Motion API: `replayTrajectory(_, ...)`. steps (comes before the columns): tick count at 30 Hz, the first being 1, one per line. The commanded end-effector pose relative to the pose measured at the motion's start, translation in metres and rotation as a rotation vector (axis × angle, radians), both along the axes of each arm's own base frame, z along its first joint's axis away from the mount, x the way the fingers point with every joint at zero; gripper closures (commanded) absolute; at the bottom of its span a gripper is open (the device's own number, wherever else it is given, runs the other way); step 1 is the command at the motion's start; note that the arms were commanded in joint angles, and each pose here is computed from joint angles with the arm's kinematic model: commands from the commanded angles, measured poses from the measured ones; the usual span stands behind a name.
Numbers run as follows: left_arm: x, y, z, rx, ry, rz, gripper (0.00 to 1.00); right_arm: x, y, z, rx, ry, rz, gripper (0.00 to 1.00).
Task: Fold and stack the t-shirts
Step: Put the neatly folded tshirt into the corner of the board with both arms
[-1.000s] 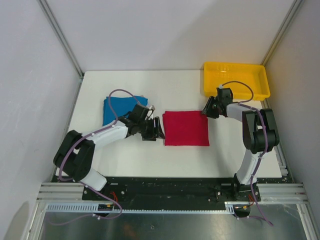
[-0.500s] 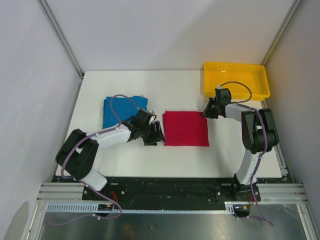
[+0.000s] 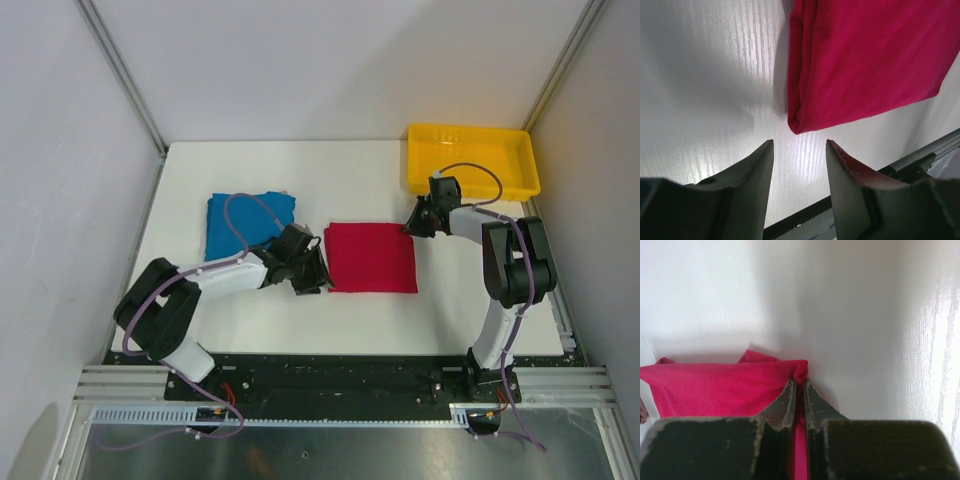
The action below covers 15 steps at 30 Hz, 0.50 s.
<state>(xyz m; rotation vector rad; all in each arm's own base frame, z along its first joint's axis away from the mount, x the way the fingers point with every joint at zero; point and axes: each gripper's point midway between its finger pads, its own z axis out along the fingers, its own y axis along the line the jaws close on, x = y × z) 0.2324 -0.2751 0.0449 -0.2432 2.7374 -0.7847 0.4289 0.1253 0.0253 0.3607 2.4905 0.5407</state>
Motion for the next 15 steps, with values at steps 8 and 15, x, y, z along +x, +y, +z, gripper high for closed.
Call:
replayTrajectory(8, 0.013, -0.010, -0.013, 0.023, -0.023, 0.054, 0.55, -0.006, 0.000, 0.003, -0.024, 0.027, -0.002, 1.00)
replayTrajectory(15, 0.013, -0.010, -0.023, 0.056, -0.030, 0.071, 0.57, -0.008, 0.000, 0.006, -0.033, 0.027, -0.001, 1.00)
